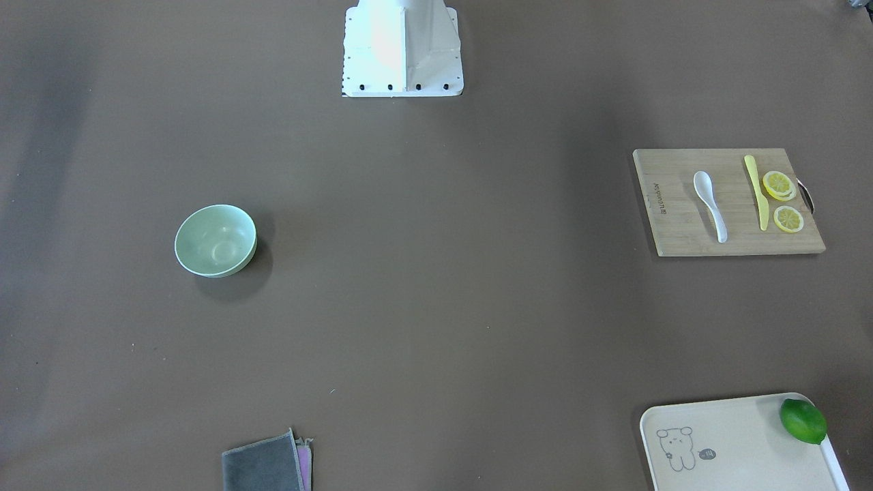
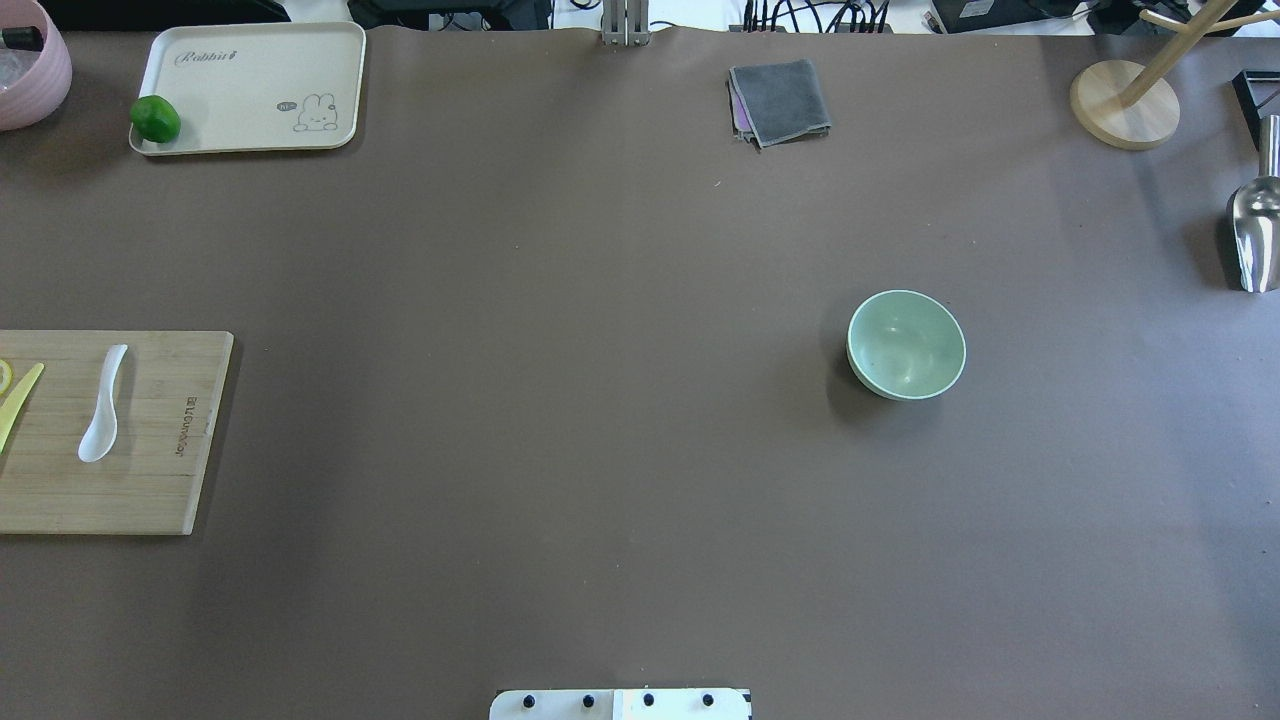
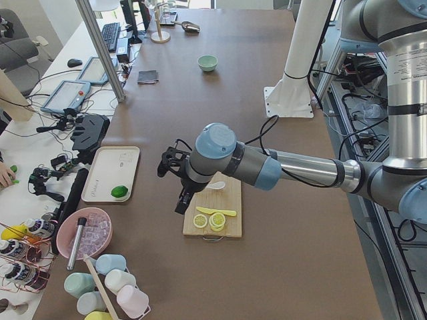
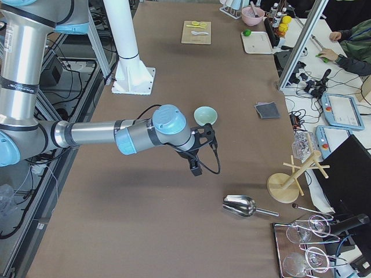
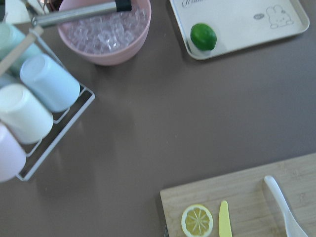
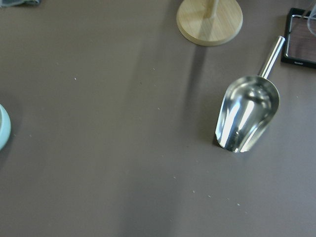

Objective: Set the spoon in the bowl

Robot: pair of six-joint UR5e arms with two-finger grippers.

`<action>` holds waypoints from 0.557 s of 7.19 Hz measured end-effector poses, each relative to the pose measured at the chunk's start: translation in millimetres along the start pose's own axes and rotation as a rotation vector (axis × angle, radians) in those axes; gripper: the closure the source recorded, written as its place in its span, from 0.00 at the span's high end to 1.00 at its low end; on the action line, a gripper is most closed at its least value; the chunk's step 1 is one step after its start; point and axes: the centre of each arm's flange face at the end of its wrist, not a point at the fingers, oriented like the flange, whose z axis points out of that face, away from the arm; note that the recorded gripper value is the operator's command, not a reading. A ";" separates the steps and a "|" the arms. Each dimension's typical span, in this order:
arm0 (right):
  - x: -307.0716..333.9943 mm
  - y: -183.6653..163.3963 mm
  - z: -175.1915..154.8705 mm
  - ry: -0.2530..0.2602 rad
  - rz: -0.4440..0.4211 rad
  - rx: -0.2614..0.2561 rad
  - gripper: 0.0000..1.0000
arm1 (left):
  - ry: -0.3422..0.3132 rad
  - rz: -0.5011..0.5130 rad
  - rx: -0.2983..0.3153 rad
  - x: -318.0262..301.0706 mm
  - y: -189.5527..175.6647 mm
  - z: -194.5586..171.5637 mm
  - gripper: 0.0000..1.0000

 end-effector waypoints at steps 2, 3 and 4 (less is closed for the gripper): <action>-67.6 -29.5 37.9 -0.075 0.200 -0.029 1.00 | 0.047 0.005 0.042 6.2 -4.1 0.1 0.99; -107.6 -33.2 70.6 -0.070 0.283 -0.035 1.00 | 0.084 0.017 0.057 11.2 1.9 0.9 0.99; -154.7 -30.1 114.5 -0.045 0.353 -0.019 1.00 | 0.132 0.026 0.059 17.3 6.6 2.2 0.99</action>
